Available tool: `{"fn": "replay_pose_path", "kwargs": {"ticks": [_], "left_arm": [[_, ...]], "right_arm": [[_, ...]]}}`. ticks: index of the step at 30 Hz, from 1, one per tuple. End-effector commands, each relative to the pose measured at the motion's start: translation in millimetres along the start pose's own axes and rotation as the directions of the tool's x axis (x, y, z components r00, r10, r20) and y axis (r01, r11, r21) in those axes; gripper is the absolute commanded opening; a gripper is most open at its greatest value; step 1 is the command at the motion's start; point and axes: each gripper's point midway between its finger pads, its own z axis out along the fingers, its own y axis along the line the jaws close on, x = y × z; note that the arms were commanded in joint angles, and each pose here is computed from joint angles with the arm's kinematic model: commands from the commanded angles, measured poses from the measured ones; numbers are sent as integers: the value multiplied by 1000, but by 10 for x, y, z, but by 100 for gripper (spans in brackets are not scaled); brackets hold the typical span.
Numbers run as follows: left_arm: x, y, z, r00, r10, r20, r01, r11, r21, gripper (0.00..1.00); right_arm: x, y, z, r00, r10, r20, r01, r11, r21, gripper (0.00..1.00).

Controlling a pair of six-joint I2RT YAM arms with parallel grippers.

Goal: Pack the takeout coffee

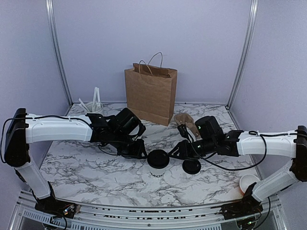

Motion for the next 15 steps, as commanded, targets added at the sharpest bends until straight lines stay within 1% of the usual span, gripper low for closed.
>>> {"fn": "replay_pose_path", "kwargs": {"ticks": [1, 6, 15], "left_arm": [[-86, -59, -160, 999, -7, 43, 6, 999, 36, 26], [-93, -55, -189, 999, -6, 49, 5, 999, 37, 26], [-53, -103, -118, 1000, 0, 21, -2, 998, 65, 26]], "right_arm": [[-77, -9, 14, 1000, 11, 25, -11, 1000, -10, 34], [-54, -45, 39, 1000, 19, 22, -19, 1000, -5, 32], [-47, -56, 87, 1000, 22, 14, -22, 1000, -10, 31]]}}
